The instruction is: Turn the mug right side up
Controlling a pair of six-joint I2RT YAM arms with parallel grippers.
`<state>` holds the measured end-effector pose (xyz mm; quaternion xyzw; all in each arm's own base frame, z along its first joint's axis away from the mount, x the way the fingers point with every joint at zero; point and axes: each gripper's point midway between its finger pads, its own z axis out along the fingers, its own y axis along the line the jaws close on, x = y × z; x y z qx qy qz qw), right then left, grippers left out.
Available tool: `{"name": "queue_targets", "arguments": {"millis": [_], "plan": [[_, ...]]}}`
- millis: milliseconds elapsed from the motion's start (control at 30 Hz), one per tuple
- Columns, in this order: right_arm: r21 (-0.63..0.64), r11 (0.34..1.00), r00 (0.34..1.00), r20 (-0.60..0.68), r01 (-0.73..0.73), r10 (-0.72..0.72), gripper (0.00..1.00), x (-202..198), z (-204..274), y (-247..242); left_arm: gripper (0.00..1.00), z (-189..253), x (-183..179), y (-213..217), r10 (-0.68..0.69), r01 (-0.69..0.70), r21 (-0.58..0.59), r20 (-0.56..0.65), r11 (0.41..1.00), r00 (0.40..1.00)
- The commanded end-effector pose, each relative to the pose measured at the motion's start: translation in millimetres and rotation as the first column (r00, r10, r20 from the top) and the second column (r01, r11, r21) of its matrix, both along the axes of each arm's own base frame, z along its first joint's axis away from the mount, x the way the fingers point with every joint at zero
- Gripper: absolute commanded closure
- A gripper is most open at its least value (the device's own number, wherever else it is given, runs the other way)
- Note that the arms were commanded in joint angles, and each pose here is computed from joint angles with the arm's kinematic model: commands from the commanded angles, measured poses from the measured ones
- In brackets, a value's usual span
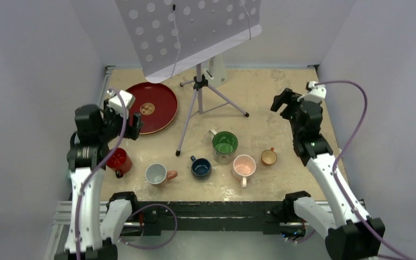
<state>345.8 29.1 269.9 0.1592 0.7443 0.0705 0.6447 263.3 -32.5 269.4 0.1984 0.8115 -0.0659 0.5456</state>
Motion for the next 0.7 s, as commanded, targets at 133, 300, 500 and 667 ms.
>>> {"name": "queue_targets", "arguments": {"millis": [133,300,500,667], "plan": [[0.06,0.948,0.875,0.369,0.313,-0.313,0.09,-58.5,14.3,-66.8,0.0,-56.2,-25.8,14.1,0.108,-0.113,0.018,0.193,0.993,0.975],[-0.042,0.962,0.87,0.44,0.269,-0.224,0.1,-74.6,2.9,-61.9,0.0,-74.9,-20.7,35.3,0.279,-0.275,-0.046,0.154,0.96,0.948],[-0.04,0.96,0.87,0.435,0.278,-0.234,0.1,-76.1,-5.6,-63.7,0.03,-81.2,-9.7,58.7,0.502,-0.482,-0.188,0.07,0.856,0.862],[-0.077,0.973,0.888,0.429,0.216,-0.164,0.1,-66.9,-5.4,-51.1,0.06,-87.0,-14.7,40.5,0.427,-0.401,-0.236,0.069,0.885,0.902]]}}
